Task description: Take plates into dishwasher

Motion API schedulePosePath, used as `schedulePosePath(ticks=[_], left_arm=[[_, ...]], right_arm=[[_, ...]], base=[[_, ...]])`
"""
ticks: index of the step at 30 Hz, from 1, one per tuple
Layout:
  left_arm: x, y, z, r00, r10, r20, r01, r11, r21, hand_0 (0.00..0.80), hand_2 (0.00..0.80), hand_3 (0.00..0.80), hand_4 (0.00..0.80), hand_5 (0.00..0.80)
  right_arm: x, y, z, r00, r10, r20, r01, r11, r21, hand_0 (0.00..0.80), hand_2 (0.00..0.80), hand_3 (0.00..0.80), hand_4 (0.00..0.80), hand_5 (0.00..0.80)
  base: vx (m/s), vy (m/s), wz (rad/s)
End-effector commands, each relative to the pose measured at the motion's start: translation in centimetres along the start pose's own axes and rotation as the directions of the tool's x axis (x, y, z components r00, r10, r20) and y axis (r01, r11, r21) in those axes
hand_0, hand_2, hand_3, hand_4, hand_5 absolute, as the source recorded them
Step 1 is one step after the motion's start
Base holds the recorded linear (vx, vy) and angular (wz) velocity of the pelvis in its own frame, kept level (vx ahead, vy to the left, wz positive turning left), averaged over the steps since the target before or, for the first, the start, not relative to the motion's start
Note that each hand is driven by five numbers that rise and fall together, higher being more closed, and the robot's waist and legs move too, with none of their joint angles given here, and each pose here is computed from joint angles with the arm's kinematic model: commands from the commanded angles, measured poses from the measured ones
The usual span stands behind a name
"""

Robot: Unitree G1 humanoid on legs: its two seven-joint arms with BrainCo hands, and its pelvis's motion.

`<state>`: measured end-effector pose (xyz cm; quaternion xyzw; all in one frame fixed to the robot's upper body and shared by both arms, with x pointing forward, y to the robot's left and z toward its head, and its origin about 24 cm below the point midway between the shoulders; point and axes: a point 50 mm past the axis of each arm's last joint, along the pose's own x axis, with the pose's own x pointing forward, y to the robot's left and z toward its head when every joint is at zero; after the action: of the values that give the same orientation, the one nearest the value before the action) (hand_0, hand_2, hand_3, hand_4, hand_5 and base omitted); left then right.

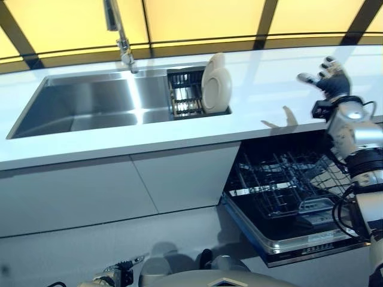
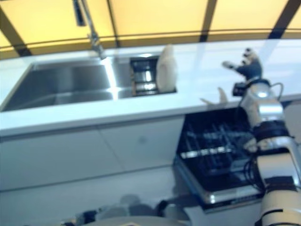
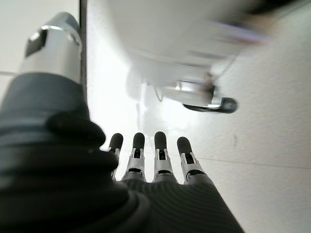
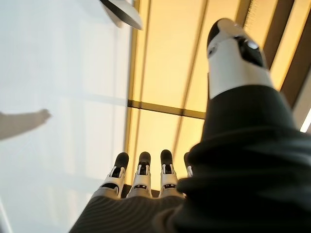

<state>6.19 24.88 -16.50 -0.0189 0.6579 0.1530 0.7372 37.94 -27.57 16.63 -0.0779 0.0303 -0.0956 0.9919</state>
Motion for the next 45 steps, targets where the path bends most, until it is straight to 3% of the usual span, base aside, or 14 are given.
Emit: schedulePosePath(ticks=[1,9,14,21,33,37,41,45], left_arm=[[-0.2,0.6,2.3,0.996,0.013,0.088,-0.007,0.998,-0.059,0.0,0.0,0.0,0.0,0.0],[-0.6,-0.9,4.9,0.983,-0.026,0.181,0.025,1.0,0.01,0.0,0.0,0.0,0.0,0.0],[-0.5,-0.9,4.6,0.984,-0.035,0.177,0.031,0.999,0.025,0.0,0.0,0.0,0.0,0.0],[-0.4,-0.7,3.7,0.985,-0.04,0.167,0.036,0.999,0.028,0.0,0.0,0.0,0.0,0.0],[-0.9,1.2,5.7,0.976,-0.011,0.22,-0.004,0.998,0.066,0.0,0.0,0.0,0.0,0.0],[-0.9,-0.2,6.4,0.967,-0.023,0.252,0.006,0.998,0.066,0.0,0.0,0.0,0.0,0.0],[-0.9,-2.6,6.1,0.957,-0.12,0.265,0.061,0.974,0.218,0.0,0.0,0.0,0.0,0.0],[-1.0,-2.5,6.5,0.959,-0.081,0.273,0.031,0.983,0.181,0.0,0.0,0.0,0.0,0.0]], right_arm=[[0.7,0.1,2.4,0.997,0.045,0.063,-0.042,0.998,-0.052,0.0,0.0,0.0,0.0,0.0],[0.6,-1.0,4.0,0.992,0.077,0.103,-0.061,0.987,-0.152,0.0,0.0,0.0,0.0,0.0],[0.2,-0.8,4.1,0.986,0.125,0.112,-0.109,0.985,-0.135,0.0,0.0,0.0,0.0,0.0],[0.0,-0.3,4.6,0.977,0.159,0.143,-0.141,0.981,-0.13,0.0,0.0,0.0,0.0,0.0],[-0.2,1.0,3.1,0.972,0.197,0.127,-0.189,0.979,-0.071,0.0,0.0,0.0,0.0,0.0],[0.4,0.3,3.3,0.98,0.184,0.079,-0.176,0.98,-0.098,0.0,0.0,0.0,0.0,0.0],[0.6,-0.5,3.7,0.983,0.177,0.052,-0.169,0.976,-0.137,0.0,0.0,0.0,0.0,0.0],[0.6,0.1,4.6,0.969,0.24,0.052,-0.232,0.964,-0.129,0.0,0.0,0.0,0.0,0.0]], base=[[0.265,0.178,-0.67],[0.162,0.149,-0.58],[0.089,0.105,-0.08],[0.081,0.106,0.13],[0.068,0.113,0.15],[0.015,-0.08,0.22],[0.033,0.078,0.26],[0.039,0.14,-0.1]])
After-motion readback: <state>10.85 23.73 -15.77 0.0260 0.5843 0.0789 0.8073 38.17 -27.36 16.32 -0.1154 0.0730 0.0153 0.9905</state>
